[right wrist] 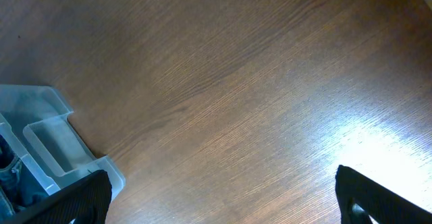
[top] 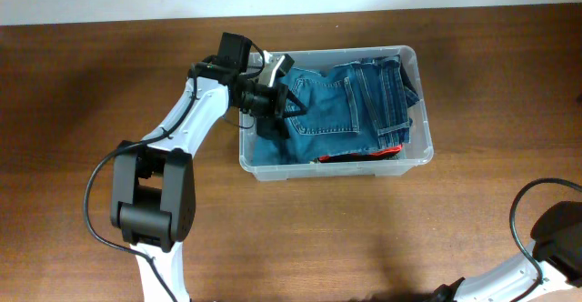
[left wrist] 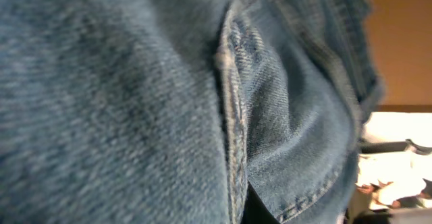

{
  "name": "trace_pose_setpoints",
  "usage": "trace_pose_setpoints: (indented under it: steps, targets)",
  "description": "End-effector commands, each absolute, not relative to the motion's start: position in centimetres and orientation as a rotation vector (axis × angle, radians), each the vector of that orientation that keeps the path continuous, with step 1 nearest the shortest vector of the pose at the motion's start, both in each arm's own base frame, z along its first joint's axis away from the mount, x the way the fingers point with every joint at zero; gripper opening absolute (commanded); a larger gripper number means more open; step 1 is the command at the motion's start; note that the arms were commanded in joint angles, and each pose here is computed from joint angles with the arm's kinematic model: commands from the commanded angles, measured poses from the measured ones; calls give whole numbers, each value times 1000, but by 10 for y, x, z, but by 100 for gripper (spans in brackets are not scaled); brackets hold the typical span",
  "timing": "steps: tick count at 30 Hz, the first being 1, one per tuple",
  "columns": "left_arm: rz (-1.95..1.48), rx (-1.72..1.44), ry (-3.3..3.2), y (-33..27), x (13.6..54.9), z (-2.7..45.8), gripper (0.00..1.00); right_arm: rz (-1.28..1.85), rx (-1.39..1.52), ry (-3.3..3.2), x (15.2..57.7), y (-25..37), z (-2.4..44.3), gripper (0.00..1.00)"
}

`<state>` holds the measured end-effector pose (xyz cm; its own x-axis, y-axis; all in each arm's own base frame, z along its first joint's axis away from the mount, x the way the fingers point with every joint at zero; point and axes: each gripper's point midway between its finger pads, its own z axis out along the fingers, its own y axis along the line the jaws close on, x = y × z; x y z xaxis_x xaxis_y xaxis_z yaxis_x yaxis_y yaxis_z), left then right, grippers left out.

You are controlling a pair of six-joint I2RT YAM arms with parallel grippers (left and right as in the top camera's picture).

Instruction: Pack container

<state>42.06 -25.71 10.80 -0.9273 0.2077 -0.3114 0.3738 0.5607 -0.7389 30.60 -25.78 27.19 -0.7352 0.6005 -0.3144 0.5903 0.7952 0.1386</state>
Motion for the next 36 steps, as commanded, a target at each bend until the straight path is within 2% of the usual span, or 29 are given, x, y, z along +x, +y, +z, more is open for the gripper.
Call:
trace_pose_setpoints:
  steps: [1,3,6,7,10,11,13,22,29,31,34,36]
  targets:
    - [-940,408,2718,-218,438,85,2,39,902,2642,306,-258,272,98]
    - [-889,395,2745,-212,438,81,3,39,902,2641,306,-258,272,98]
    - [-853,391,2753,-209,439,80,29,39,902,2642,306,-258,272,98]
    - [-851,407,2744,-209,440,82,44,39,902,2642,306,-258,272,98]
    - [-826,418,2738,-208,444,92,61,39,902,2641,306,-258,272,98]
    - [-793,413,2742,-205,447,97,70,39,902,2642,306,-258,272,99]
    - [-726,403,2749,-199,452,111,78,39,902,2642,306,-258,272,98]
    - [-557,449,2702,-204,454,185,84,39,902,2642,306,-258,272,98]
    - [-422,586,2674,-245,436,191,87,39,902,2642,306,-258,272,98]
    - [-334,601,2664,-250,435,189,87,39,902,2642,306,-258,272,98]
    - [-295,645,2657,-271,427,182,75,39,902,2642,306,-258,272,98]
    - [-297,684,2664,-282,420,176,75,39,902,2642,306,-258,272,98]
